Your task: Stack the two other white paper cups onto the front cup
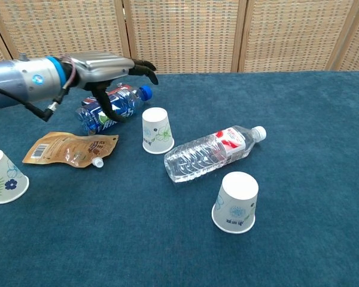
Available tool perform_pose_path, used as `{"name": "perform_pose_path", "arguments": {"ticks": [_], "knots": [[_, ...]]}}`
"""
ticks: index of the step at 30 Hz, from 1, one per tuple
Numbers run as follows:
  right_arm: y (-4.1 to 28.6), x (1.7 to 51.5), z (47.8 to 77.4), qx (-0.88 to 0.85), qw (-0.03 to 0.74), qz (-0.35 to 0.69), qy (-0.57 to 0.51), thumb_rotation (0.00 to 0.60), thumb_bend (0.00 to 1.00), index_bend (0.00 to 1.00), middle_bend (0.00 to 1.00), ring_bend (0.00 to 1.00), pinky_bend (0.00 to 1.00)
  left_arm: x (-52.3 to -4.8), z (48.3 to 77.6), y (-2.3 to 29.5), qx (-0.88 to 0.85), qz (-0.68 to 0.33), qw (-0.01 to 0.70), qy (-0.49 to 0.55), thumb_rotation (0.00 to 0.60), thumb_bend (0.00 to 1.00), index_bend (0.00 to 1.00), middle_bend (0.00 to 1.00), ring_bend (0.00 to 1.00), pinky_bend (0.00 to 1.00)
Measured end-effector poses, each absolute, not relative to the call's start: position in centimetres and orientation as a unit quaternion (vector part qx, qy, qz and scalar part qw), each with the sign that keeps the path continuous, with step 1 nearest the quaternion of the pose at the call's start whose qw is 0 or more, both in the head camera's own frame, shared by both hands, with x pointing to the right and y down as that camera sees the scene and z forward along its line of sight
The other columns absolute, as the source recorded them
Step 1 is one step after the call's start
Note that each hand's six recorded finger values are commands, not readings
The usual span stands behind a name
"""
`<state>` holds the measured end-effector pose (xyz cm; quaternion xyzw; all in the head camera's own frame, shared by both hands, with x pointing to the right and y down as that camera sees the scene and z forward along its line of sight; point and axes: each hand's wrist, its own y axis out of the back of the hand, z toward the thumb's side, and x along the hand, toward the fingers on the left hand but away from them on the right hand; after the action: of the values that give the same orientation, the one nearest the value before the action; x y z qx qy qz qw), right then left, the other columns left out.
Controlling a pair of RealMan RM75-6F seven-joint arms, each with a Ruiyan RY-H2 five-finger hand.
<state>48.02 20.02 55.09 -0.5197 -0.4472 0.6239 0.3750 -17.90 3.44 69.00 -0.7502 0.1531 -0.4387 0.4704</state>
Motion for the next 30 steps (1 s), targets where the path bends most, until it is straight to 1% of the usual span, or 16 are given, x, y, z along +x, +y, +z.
{"name": "perform_pose_path", "arguments": {"ticks": [5,8,11,13,15,16,22,27,30], "knots": [[19.9,48.9,55.4,-0.513,0.368,0.634,-0.447,0.600,0.00,0.00,0.00,0.00,0.00,-15.5,71.3,3.1,-0.752,-0.447,0.464,0.139,0.600,0.27,0.20,0.05,0.07,0.09],[19.8,49.1,55.5,-0.511,0.367,0.635,-0.449,0.600,0.00,0.00,0.00,0.00,0.00,-14.5,72.3,3.2,-0.760,-0.449,0.451,0.134,0.600,0.28,0.22,0.09,0.10,0.15],[19.8,49.2,55.4,-0.510,0.366,0.635,-0.450,0.600,0.00,0.00,0.00,0.00,0.00,-13.9,73.0,3.4,-0.764,-0.451,0.443,0.132,0.600,0.28,0.30,0.20,0.20,0.26],[19.8,49.3,55.4,-0.509,0.365,0.635,-0.452,0.600,0.00,0.00,0.00,0.00,0.00,-13.8,73.3,3.5,-0.766,-0.451,0.438,0.132,0.600,0.28,0.40,0.28,0.29,0.32],[19.8,49.3,55.4,-0.509,0.365,0.635,-0.452,0.600,0.00,0.00,0.00,0.00,0.00,-13.5,73.5,3.6,-0.770,-0.448,0.433,0.134,0.600,0.28,0.45,0.33,0.33,0.34],[19.8,49.4,55.5,-0.509,0.365,0.635,-0.452,0.600,0.00,0.00,0.00,0.00,0.00,-13.5,73.5,3.5,-0.771,-0.447,0.432,0.137,0.600,0.29,0.46,0.33,0.33,0.34],[19.9,49.3,55.5,-0.510,0.364,0.635,-0.451,0.600,0.00,0.00,0.00,0.00,0.00,-13.4,72.4,2.9,-0.776,-0.429,0.432,0.162,0.600,0.28,0.46,0.33,0.33,0.34],[19.9,49.2,55.5,-0.513,0.364,0.634,-0.451,0.600,0.00,0.00,0.00,0.00,0.00,-13.3,70.3,2.4,-0.785,-0.401,0.437,0.181,0.600,0.28,0.46,0.33,0.33,0.34],[19.9,49.0,55.5,-0.514,0.365,0.633,-0.450,0.600,0.00,0.00,0.00,0.00,0.00,-13.0,68.4,2.4,-0.793,-0.375,0.441,0.190,0.600,0.28,0.46,0.33,0.33,0.34]]}}
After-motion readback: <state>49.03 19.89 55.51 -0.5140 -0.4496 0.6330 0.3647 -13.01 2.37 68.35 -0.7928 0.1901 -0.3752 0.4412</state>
